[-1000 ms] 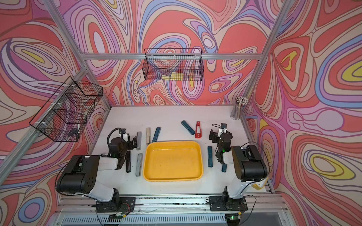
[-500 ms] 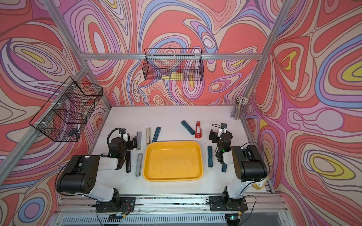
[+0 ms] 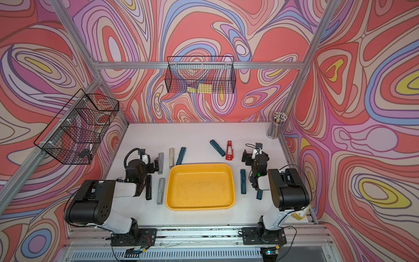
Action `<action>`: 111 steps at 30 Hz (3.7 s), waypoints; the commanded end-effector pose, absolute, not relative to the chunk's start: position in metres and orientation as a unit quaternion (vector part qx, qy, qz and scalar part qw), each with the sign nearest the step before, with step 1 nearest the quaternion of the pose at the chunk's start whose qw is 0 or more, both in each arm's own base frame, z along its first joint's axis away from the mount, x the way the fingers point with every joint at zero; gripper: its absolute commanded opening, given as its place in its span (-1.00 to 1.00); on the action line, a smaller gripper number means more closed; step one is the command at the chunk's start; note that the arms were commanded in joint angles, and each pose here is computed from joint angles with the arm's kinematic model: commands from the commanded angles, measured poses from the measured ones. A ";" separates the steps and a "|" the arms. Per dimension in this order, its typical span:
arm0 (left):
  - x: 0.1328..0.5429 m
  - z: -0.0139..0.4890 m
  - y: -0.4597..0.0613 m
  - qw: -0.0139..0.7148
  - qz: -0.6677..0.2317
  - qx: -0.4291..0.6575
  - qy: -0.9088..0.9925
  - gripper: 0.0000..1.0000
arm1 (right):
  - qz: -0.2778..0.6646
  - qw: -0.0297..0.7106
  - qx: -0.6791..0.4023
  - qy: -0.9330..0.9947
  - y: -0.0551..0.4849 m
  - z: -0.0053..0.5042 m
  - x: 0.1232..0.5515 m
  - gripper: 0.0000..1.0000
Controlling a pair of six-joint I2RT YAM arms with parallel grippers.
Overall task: Put the pruning pliers into the storage box
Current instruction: Pick up the pruning pliers from the center of the board.
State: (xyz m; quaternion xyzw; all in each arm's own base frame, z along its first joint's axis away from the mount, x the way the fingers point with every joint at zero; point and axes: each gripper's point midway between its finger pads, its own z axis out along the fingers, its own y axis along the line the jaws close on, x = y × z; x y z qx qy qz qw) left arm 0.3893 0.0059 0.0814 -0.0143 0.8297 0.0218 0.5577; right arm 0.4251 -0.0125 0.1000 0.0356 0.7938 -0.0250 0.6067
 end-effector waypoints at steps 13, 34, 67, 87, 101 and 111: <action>0.394 0.089 0.007 0.566 0.026 -0.018 0.823 0.97 | -0.031 0.619 0.049 0.783 -0.018 0.107 0.420 0.97; 0.398 0.147 -0.030 0.407 -0.126 -0.128 0.896 0.58 | 0.050 0.478 0.069 0.874 0.013 0.157 0.424 0.80; 0.370 0.059 -0.052 0.230 -0.048 -0.142 0.961 0.23 | 0.177 0.316 0.020 0.932 0.144 0.130 0.322 0.60; 0.389 0.031 -0.046 0.195 -0.010 -0.145 0.970 -0.15 | 0.185 0.288 0.010 0.940 0.154 0.116 0.312 0.60; 0.388 0.026 -0.048 0.181 -0.014 -0.155 0.971 -1.00 | 0.183 0.290 0.014 0.939 0.148 0.117 0.303 0.64; 0.389 0.059 -0.038 0.207 0.008 -0.159 0.965 -1.00 | 0.190 0.297 0.011 0.936 0.149 0.121 0.302 0.67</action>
